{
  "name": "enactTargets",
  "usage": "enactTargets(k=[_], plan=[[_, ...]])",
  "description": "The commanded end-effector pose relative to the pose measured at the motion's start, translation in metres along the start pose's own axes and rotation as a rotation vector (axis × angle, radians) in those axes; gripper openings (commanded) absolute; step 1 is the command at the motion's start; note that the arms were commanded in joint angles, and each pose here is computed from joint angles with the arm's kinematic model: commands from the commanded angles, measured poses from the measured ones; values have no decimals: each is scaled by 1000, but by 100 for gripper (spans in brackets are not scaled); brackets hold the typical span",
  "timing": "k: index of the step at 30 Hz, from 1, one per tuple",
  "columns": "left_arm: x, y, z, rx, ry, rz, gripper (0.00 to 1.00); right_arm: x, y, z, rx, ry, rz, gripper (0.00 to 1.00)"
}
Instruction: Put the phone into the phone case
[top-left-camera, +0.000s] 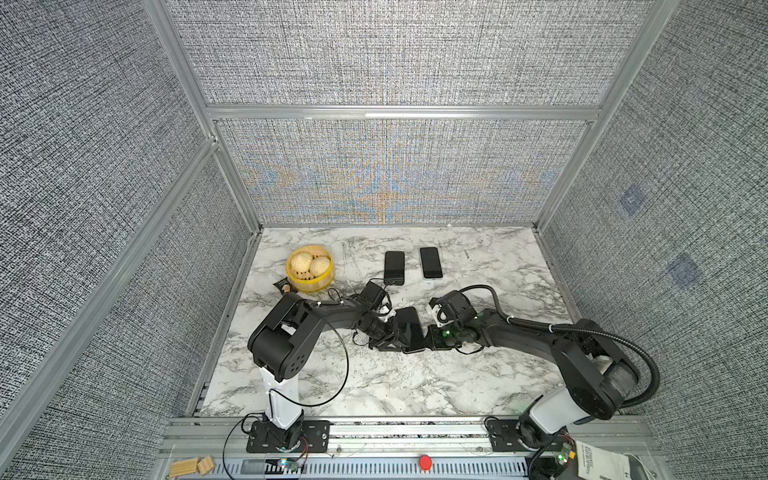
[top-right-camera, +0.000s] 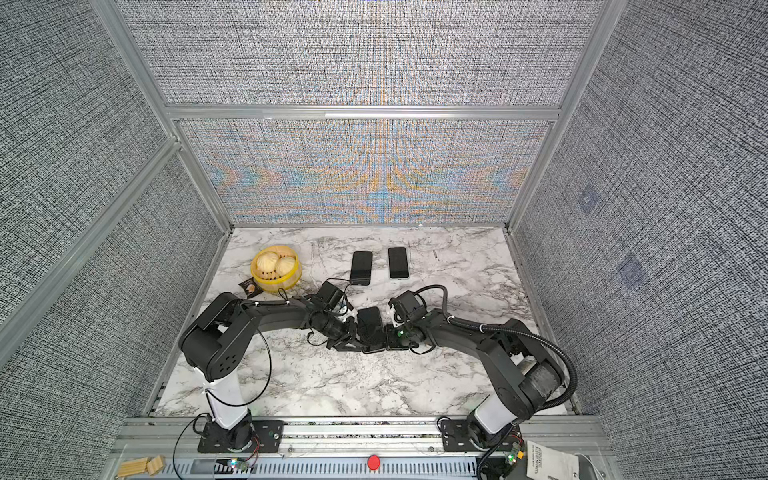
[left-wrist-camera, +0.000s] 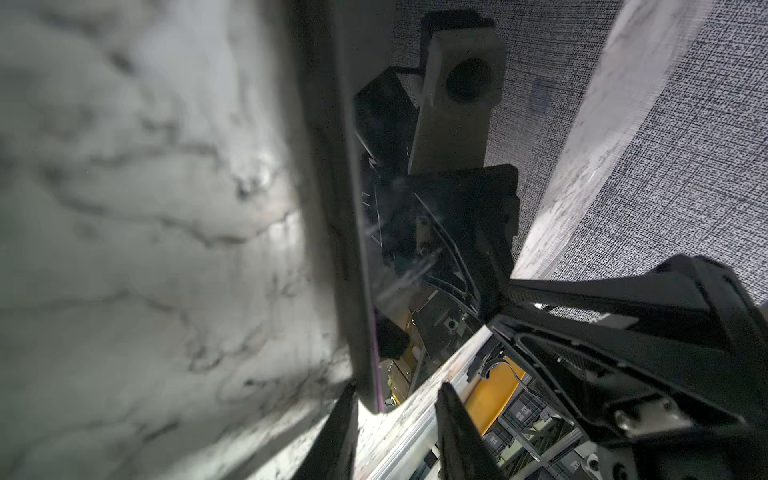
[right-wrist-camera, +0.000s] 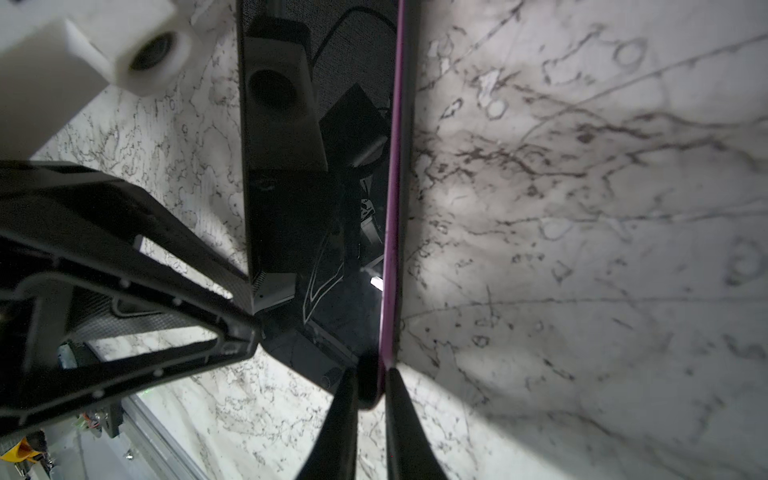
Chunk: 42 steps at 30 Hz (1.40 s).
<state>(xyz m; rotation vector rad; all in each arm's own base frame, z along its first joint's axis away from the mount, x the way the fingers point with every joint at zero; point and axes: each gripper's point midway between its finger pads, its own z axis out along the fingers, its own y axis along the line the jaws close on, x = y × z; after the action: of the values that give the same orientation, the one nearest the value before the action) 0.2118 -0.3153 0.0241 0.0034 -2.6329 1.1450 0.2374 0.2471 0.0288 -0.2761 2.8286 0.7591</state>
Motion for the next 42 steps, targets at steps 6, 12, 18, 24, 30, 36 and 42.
enactTargets(k=[6, 12, 18, 24, 30, 36, 42], plan=[[-1, 5, 5, -10, 11, 4, 29, 4, 8, 6, -33, 26, -12, 9], [-2, 6, 6, -6, 12, 4, 28, 12, 7, 11, -40, 50, 5, 8], [-2, 7, 8, 1, 12, 1, 27, 18, 5, 13, -43, 62, 18, 8], [2, 8, 5, -7, 6, 2, 27, 9, 6, -1, -2, 38, -15, 8], [8, 17, 4, -39, 17, -27, 29, 2, 2, -16, 59, 6, -43, 15], [12, 17, 1, -59, 23, -21, 40, 6, 1, -10, 52, 18, -33, 20], [13, 18, 1, -82, 30, -17, 42, 7, 1, -6, 40, 25, -28, 21]])
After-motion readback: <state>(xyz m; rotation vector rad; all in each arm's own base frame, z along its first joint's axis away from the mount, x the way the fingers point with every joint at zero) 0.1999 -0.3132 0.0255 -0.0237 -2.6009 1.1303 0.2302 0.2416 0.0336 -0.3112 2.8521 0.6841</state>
